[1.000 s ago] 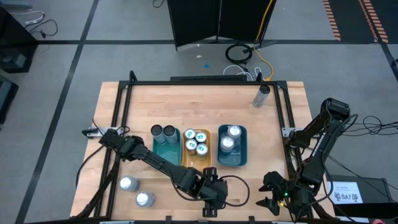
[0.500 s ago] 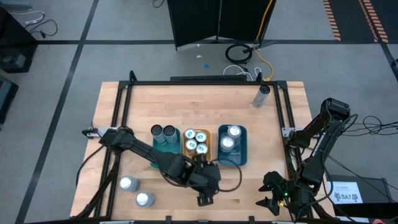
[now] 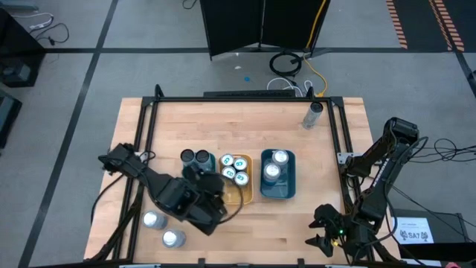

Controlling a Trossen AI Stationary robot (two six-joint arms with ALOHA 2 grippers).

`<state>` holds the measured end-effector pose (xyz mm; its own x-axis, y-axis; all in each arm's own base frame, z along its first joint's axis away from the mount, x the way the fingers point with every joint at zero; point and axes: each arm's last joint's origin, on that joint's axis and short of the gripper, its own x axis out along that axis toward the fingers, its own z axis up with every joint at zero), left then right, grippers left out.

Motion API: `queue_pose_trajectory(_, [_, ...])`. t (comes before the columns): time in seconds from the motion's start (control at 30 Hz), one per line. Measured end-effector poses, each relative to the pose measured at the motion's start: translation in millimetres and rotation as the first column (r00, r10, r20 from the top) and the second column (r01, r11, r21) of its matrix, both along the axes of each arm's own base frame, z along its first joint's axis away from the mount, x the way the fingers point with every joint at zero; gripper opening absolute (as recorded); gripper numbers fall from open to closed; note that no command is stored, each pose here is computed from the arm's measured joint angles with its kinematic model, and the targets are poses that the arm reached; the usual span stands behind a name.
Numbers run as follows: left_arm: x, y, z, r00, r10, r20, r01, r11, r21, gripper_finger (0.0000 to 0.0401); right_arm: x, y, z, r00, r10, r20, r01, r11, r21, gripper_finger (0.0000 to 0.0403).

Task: Sort soda cans
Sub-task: Put the bottom left black can into the light green bin

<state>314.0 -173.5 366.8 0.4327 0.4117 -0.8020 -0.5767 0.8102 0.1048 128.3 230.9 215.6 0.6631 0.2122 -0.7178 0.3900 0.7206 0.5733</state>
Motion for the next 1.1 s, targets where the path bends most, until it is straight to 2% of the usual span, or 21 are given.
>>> queue_pose_trajectory(0.2, [-37,15,-36,0.981,0.190,-0.048,-0.190,0.982,-0.006,0.0287,3,-2,0,1.000,-0.024,0.013,0.024,1.000,-0.005,0.0331])
queue_pose_trajectory(0.37, [-67,26,-56,0.933,0.359,0.004,-0.356,0.928,-0.111,0.0288,5,-3,0,0.999,-0.051,0.011,0.051,0.999,0.004,0.0331])
queue_pose_trajectory(0.47, [-81,36,-65,0.914,0.405,0.025,-0.398,0.907,-0.139,0.0289,6,-4,0,0.998,-0.058,0.010,0.058,0.998,0.003,0.0331])
queue_pose_trajectory(0.63, [-94,53,-86,0.885,0.465,0.013,-0.458,0.876,-0.154,0.0290,12,-8,0,0.996,-0.084,0.011,0.084,0.996,0.000,0.0331])
queue_pose_trajectory(0.83, [-93,66,-110,0.866,0.500,0.014,-0.492,0.856,-0.161,0.0290,18,-12,0,0.993,-0.122,0.007,0.121,0.993,0.007,0.0331])
queue_pose_trajectory(1.1, [-89,78,-116,0.851,0.526,0.004,-0.520,0.842,-0.144,0.0290,21,-14,0,0.987,-0.158,-0.005,0.159,0.987,0.035,0.0331])
